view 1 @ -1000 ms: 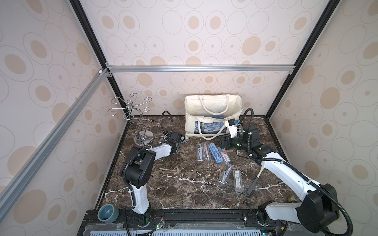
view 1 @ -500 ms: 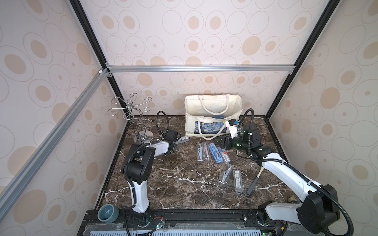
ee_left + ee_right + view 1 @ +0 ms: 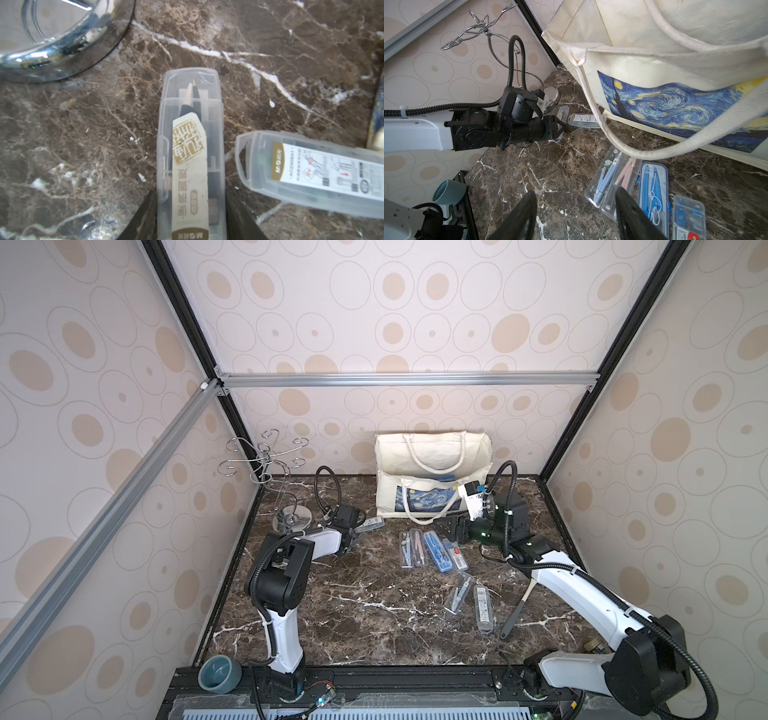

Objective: Put the compass set into the canvas bag
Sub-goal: Pick up the compass set at the center of the board.

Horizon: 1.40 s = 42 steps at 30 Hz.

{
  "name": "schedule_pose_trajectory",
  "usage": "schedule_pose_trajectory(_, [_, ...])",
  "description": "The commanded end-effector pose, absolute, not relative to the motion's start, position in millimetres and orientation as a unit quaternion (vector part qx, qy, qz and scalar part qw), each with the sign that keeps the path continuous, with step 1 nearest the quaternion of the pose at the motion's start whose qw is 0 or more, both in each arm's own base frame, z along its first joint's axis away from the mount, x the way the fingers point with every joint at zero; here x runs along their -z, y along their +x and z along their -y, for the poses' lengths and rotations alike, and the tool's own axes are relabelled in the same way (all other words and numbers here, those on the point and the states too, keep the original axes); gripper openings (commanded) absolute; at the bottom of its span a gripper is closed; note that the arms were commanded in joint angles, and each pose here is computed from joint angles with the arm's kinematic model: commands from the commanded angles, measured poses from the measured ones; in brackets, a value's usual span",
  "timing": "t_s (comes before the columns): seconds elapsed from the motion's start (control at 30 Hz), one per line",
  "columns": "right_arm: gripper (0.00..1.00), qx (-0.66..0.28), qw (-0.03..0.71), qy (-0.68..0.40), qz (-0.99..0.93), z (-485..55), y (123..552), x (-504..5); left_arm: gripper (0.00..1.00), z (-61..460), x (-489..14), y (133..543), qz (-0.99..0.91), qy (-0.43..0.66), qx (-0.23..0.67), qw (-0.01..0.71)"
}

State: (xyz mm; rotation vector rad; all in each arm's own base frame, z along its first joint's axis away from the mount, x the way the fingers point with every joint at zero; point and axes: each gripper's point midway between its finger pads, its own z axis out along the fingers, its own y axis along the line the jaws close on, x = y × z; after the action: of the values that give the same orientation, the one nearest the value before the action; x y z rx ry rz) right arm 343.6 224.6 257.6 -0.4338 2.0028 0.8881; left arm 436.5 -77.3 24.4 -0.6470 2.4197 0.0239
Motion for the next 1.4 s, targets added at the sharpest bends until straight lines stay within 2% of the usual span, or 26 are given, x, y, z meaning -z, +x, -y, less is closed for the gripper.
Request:
schedule_pose_trajectory(0.0, [0.62,-0.366,0.438,-0.178,-0.802,-229,341,-257,0.45,80,-20,418,-0.927,-0.226,-0.007,0.298])
schedule_pose_trajectory(0.37, [0.62,-0.382,0.412,-0.186,-0.806,-243,340,-249,0.42,118,-73,401,-0.907,-0.131,0.078,0.393])
schedule_pose_trajectory(0.53, [0.62,-0.395,0.395,-0.175,-0.810,-250,343,-244,0.42,167,-116,392,-0.875,-0.026,0.174,0.451])
schedule_pose_trajectory(0.63, [0.62,-0.400,0.388,-0.170,-0.813,-255,344,-242,0.43,186,-135,382,-0.858,0.023,0.187,0.477])
schedule_pose_trajectory(0.97, [0.62,-0.411,0.370,-0.139,-0.822,-266,355,-238,0.43,257,-159,337,-0.815,0.175,0.258,0.488])
schedule_pose_trajectory(1.13, [0.62,-0.404,0.348,-0.123,-0.837,-270,361,-225,0.43,277,-178,319,-0.784,0.198,0.323,0.492])
schedule_pose_trajectory(1.37, [0.62,-0.410,0.311,-0.108,-0.851,-284,364,-209,0.43,290,-185,305,-0.767,0.220,0.355,0.488])
